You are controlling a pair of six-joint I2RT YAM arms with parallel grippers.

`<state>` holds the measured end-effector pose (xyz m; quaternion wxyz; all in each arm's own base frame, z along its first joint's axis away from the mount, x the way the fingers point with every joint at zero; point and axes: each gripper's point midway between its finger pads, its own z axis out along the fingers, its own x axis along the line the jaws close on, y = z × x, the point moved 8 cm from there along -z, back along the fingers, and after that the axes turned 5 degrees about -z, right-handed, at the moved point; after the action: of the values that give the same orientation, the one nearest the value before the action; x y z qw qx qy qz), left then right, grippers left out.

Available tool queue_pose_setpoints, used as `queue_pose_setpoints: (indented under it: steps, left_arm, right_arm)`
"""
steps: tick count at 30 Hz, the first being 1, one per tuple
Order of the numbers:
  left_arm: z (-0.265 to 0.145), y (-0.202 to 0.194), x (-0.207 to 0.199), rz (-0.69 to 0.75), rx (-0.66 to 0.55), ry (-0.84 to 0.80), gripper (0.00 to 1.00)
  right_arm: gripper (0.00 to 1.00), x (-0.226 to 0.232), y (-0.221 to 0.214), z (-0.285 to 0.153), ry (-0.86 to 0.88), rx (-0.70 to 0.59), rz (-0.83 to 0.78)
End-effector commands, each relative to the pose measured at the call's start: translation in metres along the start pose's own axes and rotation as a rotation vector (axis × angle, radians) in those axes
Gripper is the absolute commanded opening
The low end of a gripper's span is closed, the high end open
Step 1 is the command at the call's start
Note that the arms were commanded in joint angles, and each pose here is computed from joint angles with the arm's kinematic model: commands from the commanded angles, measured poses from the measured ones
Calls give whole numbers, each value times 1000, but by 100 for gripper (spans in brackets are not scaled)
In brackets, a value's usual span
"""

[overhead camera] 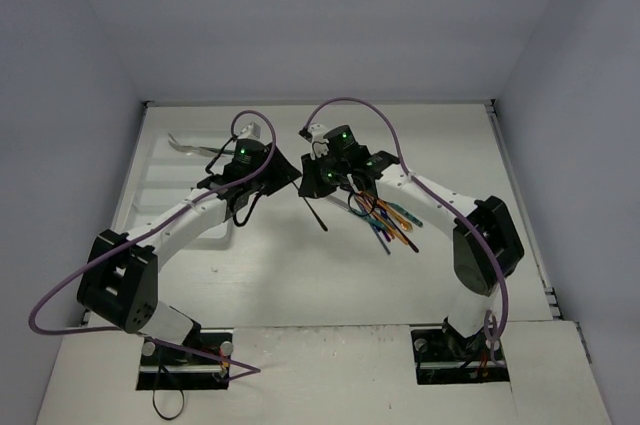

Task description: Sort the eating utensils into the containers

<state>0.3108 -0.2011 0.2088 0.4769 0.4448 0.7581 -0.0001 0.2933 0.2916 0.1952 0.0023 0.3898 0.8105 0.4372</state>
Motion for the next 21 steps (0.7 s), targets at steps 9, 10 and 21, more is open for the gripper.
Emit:
queue_pose_setpoints:
  steps: [9,10,21]
  left_arm:
    - [0,23,-40,-61,-96,-158,0]
    - [-1,25,-40,-63,-107,-157,0]
    - [-14,128,4,-183,-351,-101,0]
  right_arm:
    - [3,19,43,-29,3,-181,-31]
    - [8,18,42,-29,-1,-180,-30]
    - [59,-17,38,-73,-146,-255,10]
